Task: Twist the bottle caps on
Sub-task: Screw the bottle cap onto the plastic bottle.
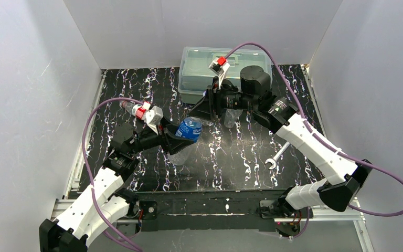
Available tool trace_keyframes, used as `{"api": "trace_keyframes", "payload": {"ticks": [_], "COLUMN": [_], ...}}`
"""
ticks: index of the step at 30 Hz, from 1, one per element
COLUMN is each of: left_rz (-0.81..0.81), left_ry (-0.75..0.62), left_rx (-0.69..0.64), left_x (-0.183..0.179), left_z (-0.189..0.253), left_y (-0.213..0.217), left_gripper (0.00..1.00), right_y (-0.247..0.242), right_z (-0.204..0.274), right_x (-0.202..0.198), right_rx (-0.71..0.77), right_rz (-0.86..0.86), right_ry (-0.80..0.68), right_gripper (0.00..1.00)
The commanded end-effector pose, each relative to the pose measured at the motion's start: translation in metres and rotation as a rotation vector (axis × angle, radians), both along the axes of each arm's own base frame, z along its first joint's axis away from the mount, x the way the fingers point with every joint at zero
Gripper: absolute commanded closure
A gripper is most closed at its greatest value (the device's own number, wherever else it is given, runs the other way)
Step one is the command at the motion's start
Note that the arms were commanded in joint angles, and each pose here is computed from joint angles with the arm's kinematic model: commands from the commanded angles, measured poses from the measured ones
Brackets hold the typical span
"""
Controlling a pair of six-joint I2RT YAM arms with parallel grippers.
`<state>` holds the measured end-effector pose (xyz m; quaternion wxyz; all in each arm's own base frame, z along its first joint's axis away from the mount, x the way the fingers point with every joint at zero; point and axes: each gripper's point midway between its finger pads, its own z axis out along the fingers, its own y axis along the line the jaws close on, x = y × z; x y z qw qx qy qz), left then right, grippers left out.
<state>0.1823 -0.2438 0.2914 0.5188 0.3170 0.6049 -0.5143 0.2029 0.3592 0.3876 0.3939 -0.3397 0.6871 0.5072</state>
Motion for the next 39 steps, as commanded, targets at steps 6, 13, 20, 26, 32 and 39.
{"api": "trace_keyframes", "payload": {"ticks": [6,13,20,26,32,39], "left_rz": [-0.001,0.032,0.232,0.369,0.472,0.523], "left_ry": [-0.063,-0.065,-0.102,-0.173,-0.222,-0.235], "left_rx": [-0.029,-0.030,-0.008,0.031,0.051,0.080], "left_x": [-0.001,0.005,0.040,0.063,0.072,0.075], "left_z": [0.022,0.022,0.025,0.034,0.040,0.034], "left_y": [0.002,0.003,0.016,0.030,0.045,0.054], "left_gripper": [1.00,1.00,1.00,1.00,1.00,1.00], "right_y": [-0.004,-0.001,0.009,0.019,0.020,0.031], "right_z": [0.010,0.005,-0.016,-0.033,-0.047,-0.047], "right_x": [-0.007,-0.004,0.005,0.002,0.012,0.018], "right_rx": [0.023,0.010,-0.079,-0.174,-0.243,-0.243], "right_rz": [-0.003,-0.031,-0.188,-0.365,-0.475,-0.503], "right_ry": [-0.024,0.034,0.198,0.253,0.237,0.226], "right_gripper": [0.55,0.69,0.79,0.81,0.82,0.80]}}
